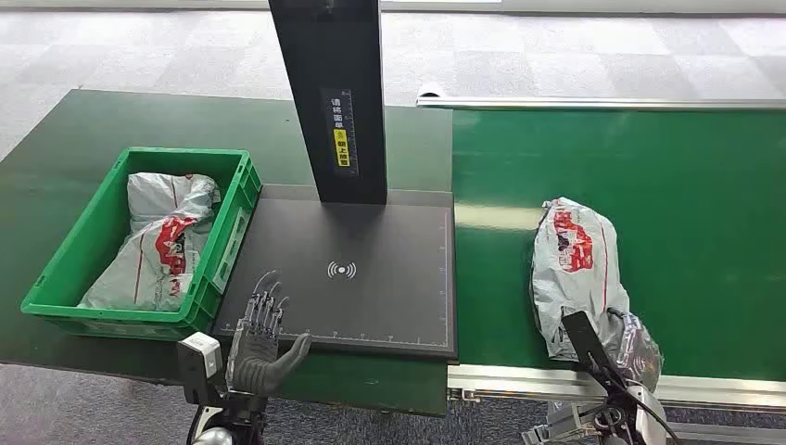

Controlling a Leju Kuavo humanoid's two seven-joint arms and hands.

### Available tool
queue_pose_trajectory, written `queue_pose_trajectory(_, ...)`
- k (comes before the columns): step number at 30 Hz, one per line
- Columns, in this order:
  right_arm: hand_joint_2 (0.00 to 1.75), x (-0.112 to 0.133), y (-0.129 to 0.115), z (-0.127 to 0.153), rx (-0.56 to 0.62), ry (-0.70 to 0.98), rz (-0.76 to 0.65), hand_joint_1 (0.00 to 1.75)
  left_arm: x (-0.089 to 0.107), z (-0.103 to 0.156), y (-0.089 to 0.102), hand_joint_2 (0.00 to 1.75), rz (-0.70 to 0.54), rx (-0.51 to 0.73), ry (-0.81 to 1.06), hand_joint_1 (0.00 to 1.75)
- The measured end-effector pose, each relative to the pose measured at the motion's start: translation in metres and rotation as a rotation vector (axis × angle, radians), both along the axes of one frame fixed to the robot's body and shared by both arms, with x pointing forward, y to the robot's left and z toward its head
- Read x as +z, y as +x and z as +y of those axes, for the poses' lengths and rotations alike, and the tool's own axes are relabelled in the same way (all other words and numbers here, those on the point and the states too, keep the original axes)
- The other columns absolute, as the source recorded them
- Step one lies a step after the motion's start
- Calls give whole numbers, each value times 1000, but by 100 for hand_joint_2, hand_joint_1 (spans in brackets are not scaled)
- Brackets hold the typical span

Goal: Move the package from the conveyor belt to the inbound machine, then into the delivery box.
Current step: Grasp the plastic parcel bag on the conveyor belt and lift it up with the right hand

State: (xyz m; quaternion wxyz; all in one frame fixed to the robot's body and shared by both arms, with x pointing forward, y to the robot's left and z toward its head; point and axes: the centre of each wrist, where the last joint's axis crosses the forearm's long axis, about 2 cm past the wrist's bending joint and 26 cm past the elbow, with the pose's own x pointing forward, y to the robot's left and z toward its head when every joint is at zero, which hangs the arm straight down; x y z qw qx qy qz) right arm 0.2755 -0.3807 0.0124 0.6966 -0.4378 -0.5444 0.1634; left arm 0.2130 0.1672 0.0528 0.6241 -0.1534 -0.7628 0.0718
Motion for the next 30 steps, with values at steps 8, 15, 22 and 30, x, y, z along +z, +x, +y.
queue_pose_trajectory(8, 175, 46, 16, 16, 67, 12, -243, 175, 1, 0, 0, 175, 0, 0, 2, 0)
queue_pose_trajectory(15, 175, 97, 25, 33, 163, -24, -490, 175, 2, 0, 2, 175, -5, -1, 9, 0)
queue_pose_trajectory(22, 175, 124, 28, 51, 230, -19, -623, 175, 3, 1, 2, 175, -11, 3, 12, 0)
queue_pose_trajectory(30, 175, 150, 40, 91, 456, 38, -662, 175, 8, 9, 8, 175, -43, 45, 24, 0)
